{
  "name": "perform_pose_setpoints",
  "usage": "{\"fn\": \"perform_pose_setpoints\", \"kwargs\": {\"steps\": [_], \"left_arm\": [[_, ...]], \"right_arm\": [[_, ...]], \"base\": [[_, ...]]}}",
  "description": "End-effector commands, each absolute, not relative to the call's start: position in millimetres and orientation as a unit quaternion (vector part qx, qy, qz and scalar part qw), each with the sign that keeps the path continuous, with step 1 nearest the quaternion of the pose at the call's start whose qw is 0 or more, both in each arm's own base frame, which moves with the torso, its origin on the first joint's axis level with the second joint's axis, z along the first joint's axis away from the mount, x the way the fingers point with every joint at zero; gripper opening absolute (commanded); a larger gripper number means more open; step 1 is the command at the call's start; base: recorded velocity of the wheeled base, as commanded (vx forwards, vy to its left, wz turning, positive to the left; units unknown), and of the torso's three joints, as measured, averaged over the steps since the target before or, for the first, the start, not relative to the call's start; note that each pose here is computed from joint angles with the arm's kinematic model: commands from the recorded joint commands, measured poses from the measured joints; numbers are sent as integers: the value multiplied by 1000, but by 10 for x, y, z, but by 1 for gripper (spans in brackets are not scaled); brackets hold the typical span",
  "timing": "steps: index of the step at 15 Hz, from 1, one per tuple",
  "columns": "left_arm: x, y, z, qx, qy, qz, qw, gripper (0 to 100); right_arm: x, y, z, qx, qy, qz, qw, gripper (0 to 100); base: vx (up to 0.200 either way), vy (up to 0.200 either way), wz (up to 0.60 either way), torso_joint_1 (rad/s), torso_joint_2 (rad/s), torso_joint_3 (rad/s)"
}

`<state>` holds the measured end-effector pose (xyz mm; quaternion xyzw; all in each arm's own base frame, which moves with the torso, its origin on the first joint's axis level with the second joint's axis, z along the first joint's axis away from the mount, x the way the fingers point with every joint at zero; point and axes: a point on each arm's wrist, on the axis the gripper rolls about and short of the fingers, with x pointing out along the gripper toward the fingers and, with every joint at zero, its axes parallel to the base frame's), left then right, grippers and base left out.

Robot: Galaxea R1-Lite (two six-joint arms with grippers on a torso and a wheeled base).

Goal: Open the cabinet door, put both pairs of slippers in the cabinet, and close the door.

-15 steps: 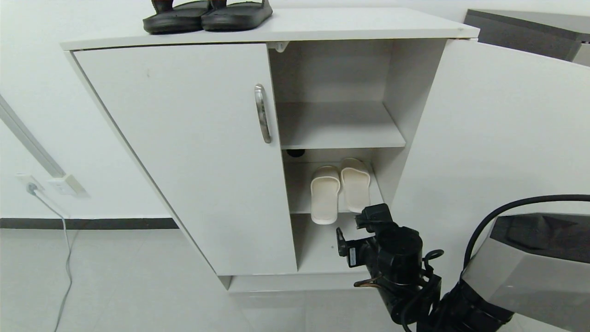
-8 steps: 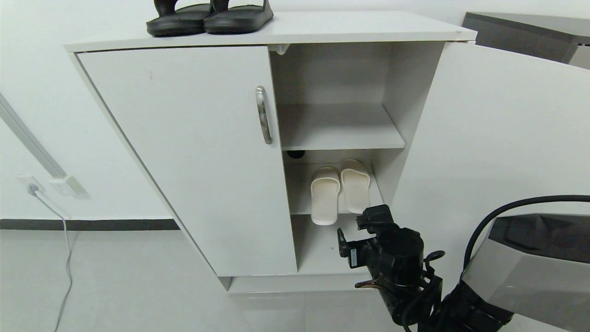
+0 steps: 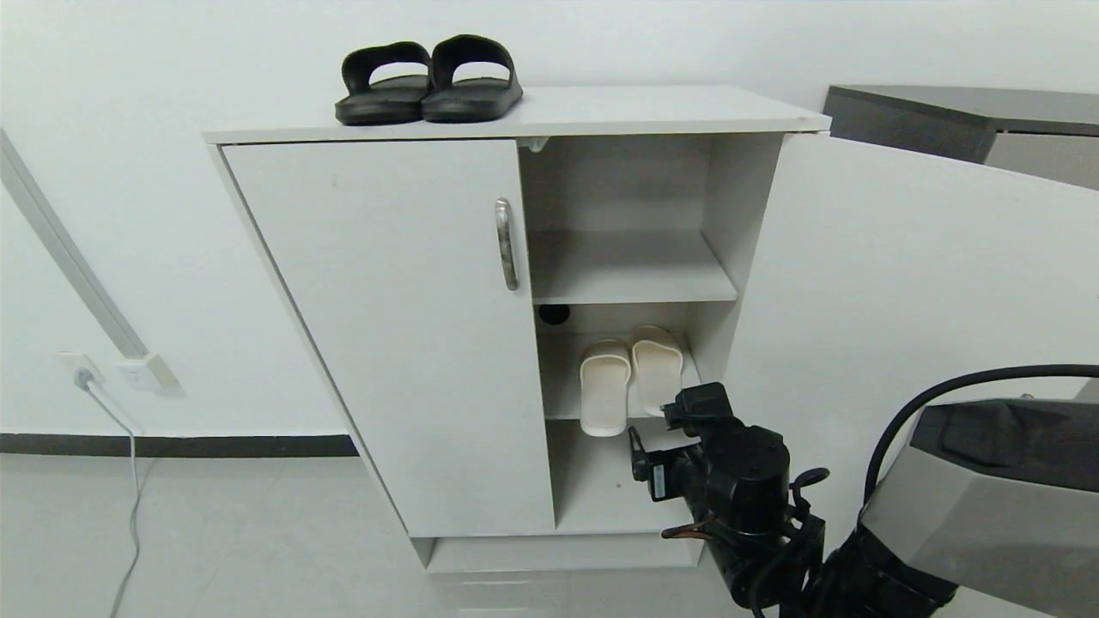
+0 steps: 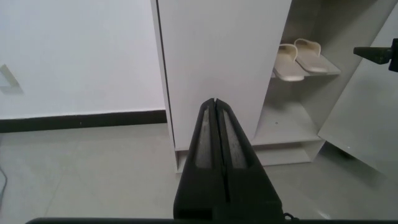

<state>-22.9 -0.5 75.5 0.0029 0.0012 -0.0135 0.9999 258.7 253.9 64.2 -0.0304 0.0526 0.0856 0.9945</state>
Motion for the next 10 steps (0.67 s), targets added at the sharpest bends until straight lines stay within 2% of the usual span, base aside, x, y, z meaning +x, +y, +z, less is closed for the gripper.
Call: {"fn": "perform_pose_setpoints", "kwargs": {"steps": [1,4,10], "left_arm": [[-228,-5,756,3,1,-13,1000,0],[-227,-6,752,5,2,-14,1000,0],[-227,-5,752,4,2,-13,1000,0]], "right_arm": [[2588,2540,628,-32,54,86,994,100],[2587,2539,622,-32,55,86,994,100],[2604,2548,543,-34,54,84,994,100]], "base": [[0,0,0,2,2,207],[0,0,0,7,4,85],[0,0,0,0,0,0]]}}
